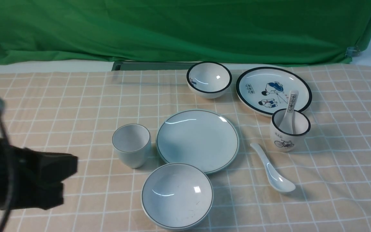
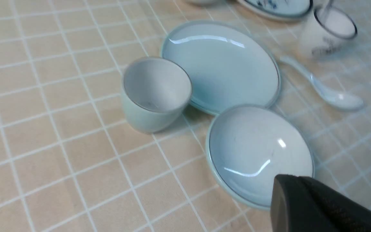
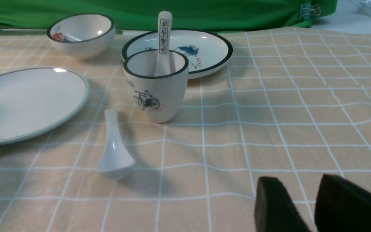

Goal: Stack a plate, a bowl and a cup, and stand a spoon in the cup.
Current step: Use the left arm to grab a blue rice bowl, then use the left arm to put the blue rice bowl into the blue large plate in the middle, then use the left arm to grab a blue teacup, then use the left arm to put the blue teacup into the blue rice bowl in the middle, then use the right arm to grab a blue soup spoon, then use the right arm to put the blue soup spoon into the blue teacup in the middle

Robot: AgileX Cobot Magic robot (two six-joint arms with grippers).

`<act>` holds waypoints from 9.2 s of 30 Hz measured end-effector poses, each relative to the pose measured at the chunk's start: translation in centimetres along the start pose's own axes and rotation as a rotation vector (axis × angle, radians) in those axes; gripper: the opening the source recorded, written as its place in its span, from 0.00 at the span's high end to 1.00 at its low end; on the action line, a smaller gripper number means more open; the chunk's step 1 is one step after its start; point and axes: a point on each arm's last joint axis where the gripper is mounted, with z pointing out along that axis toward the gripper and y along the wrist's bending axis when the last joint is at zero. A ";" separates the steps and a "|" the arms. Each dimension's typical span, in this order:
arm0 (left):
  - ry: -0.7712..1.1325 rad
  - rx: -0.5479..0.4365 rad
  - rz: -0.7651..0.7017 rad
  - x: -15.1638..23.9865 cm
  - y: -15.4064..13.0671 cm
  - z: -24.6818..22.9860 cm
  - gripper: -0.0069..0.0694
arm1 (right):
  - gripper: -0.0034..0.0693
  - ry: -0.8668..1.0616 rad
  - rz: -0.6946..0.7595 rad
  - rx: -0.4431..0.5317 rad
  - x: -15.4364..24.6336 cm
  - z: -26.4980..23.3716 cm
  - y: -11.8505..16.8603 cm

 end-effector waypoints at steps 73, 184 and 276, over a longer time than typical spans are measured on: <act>0.435 0.054 0.850 -5.6 -7.6 29.4 0.74 | 0.72 0.338 0.159 -0.387 -9.7 -2.7 3.3; -0.029 0.084 0.404 -6.5 -6.2 -1.0 0.90 | 0.63 1.050 -0.283 -0.419 -13.3 19.0 13.7; -0.230 0.141 0.332 -1.2 -5.0 -3.7 0.90 | 0.71 -0.177 0.011 -0.528 -11.3 24.0 18.9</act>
